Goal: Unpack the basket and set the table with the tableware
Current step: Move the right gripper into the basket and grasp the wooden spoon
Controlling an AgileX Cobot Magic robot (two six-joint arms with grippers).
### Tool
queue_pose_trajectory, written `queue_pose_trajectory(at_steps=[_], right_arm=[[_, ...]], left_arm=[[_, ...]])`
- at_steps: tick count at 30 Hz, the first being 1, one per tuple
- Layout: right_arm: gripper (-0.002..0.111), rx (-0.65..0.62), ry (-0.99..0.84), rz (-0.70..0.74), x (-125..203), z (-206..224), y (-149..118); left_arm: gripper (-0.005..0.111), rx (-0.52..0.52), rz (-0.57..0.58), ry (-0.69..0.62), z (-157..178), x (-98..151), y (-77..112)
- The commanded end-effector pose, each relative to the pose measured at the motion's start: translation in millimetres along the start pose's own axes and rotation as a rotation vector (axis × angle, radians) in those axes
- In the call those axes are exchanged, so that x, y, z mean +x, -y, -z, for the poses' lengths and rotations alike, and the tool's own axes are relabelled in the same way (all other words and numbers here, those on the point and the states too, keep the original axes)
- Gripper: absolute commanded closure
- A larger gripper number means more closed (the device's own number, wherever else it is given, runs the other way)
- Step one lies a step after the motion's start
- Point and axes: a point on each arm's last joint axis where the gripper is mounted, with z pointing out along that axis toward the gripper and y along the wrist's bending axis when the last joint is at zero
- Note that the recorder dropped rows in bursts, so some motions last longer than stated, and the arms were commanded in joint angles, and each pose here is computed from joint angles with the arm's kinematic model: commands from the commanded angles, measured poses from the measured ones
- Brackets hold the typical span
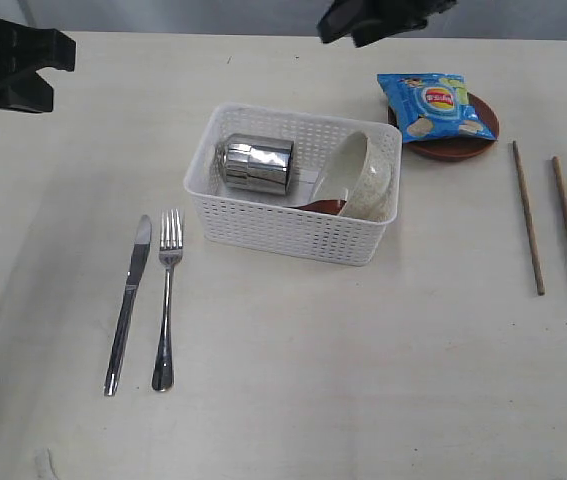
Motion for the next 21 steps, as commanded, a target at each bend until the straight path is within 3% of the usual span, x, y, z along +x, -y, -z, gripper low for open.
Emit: queue_pose_trajectory(at_steps=[1, 5, 10, 21], right_arm=[[0.052, 0.082, -0.145, 0.198, -4.3, -17.3, -51.7], [0.052, 0.150, -0.245, 0.348, 0.0, -35.0, -95.1], [0.052, 0.296, -0.354, 0.427, 7.6, -40.5, -121.3], [0.052, 0.319, -0.414, 0.386, 18.1, -46.8, -123.6]], left_arm=[[0.107, 0.006, 0.012, 0.004, -0.8, 0.9, -0.4], [0.107, 0.006, 0.013, 0.003, -0.8, 1.0, -0.4], [0.107, 0.006, 0.013, -0.004, -0.8, 1.6, -0.4], [0.107, 0.007, 0.014, -0.010, -0.8, 2.2, -0.3]])
